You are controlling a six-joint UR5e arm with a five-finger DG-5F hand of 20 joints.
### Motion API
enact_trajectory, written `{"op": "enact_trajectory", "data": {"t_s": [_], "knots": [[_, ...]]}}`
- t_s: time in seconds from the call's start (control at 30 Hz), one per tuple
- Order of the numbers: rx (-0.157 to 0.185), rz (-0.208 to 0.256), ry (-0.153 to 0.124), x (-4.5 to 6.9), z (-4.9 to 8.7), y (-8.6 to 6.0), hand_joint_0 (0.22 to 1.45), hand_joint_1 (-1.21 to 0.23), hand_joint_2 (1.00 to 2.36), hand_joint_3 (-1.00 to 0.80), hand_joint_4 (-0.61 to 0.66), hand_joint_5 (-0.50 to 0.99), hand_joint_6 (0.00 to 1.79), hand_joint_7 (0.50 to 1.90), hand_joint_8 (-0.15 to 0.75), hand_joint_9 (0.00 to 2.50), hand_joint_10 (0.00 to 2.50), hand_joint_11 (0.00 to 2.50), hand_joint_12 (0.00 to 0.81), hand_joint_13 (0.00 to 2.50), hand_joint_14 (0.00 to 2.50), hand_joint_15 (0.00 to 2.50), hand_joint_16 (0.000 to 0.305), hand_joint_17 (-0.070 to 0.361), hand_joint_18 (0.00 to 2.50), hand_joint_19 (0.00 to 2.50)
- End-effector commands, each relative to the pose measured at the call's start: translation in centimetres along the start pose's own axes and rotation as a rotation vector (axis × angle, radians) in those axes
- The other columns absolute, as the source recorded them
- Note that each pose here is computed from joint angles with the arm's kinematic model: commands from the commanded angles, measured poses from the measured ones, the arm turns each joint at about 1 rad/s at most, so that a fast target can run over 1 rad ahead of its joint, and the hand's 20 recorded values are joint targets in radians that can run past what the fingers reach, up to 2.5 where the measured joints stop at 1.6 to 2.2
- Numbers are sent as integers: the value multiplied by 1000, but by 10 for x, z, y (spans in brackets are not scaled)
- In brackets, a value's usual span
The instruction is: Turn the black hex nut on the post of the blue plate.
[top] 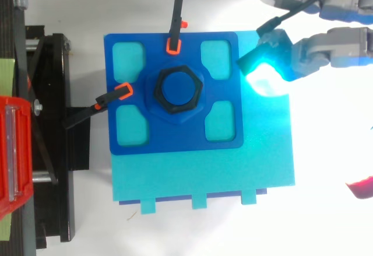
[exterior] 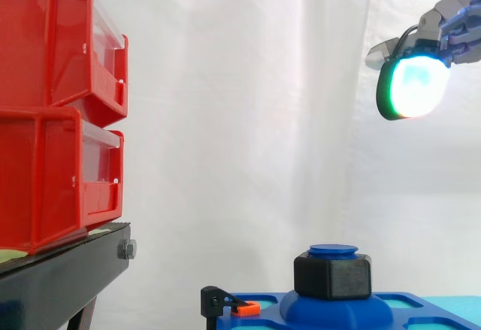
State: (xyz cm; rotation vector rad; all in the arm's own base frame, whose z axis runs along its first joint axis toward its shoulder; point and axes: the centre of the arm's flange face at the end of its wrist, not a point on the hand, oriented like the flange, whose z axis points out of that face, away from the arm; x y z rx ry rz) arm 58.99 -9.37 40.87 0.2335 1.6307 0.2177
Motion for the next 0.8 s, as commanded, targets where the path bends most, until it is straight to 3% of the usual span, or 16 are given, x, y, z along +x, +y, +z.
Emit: {"op": "enact_trajectory", "data": {"t_s": [0.0, 0.17, 0.77], "knots": [[2, 184, -6, 1, 0, 0, 391, -451, 1000, -500, 83, -262, 502, 700, 170, 0, 0, 0, 371, 0, 0, 27, 66, 148, 0, 0], [0, 186, 3, 2, 0, 0, 390, -434, 1000, -500, 124, -266, 502, 706, 181, 0, 0, 0, 374, 0, 0, 24, 66, 149, 0, 0], [4, 183, 3, 2, -1, -1, 394, -409, 1000, -500, 88, -275, 502, 739, 174, 0, 0, 0, 373, 0, 0, 8, 66, 150, 0, 0]]}}
